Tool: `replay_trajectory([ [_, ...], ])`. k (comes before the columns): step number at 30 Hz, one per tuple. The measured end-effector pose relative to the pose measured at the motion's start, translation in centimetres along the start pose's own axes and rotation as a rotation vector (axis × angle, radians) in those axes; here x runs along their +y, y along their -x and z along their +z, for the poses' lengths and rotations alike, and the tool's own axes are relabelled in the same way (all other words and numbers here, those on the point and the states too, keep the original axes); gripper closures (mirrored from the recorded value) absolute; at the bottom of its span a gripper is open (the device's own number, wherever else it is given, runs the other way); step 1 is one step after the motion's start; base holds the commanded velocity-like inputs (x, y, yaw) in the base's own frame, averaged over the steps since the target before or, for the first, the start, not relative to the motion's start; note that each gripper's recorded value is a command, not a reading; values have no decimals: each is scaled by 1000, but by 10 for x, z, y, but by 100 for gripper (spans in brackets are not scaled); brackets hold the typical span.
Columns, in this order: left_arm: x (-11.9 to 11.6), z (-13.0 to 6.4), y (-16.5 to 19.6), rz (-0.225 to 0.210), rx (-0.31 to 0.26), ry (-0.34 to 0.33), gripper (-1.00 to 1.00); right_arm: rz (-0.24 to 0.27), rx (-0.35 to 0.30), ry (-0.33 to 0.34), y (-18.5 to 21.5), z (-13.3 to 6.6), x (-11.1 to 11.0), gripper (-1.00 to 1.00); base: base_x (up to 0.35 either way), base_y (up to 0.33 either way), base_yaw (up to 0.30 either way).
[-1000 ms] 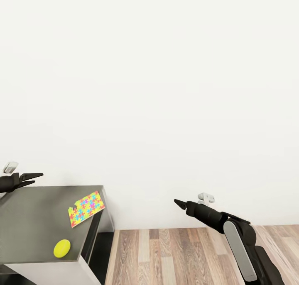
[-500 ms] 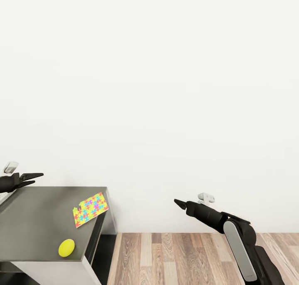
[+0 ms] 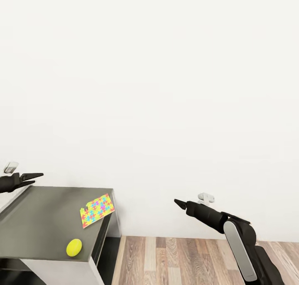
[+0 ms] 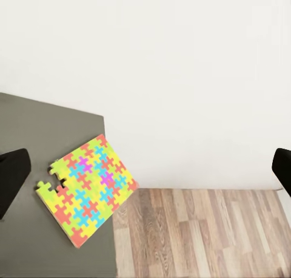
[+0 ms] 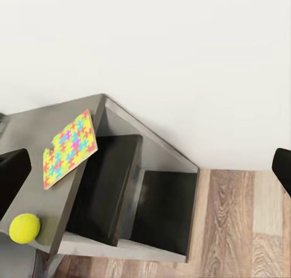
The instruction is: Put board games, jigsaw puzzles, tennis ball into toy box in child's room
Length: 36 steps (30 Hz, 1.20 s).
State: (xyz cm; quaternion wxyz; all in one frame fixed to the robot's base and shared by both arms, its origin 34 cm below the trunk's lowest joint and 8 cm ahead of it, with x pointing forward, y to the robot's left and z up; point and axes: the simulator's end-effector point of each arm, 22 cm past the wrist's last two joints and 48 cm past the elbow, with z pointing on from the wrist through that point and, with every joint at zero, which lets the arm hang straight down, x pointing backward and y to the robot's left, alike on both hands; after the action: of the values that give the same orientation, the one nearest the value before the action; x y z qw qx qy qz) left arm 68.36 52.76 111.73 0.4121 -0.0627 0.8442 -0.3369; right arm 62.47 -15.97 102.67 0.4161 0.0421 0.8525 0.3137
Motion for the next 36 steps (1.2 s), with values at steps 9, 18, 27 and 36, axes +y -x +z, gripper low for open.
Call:
replay_trajectory([
  [9, -6, -5, 5, 9, -12, -6, -100, -9, -14, 3, 5, -4, 4, -100, 37, 81, 87],
  [18, -11, -10, 9, 16, -24, -12, -100, -4, -43, 1, 10, -4, 1, -100, 12, 79, 87],
  [27, -17, -15, 13, 24, -36, -18, -100, -1, -55, 8, 13, -7, 5, -100, 1, 5, 88],
  [36, -22, -20, 17, 31, -47, -24, -100, -5, -68, 15, 18, -10, 9, -100, 0, 0, 85],
])
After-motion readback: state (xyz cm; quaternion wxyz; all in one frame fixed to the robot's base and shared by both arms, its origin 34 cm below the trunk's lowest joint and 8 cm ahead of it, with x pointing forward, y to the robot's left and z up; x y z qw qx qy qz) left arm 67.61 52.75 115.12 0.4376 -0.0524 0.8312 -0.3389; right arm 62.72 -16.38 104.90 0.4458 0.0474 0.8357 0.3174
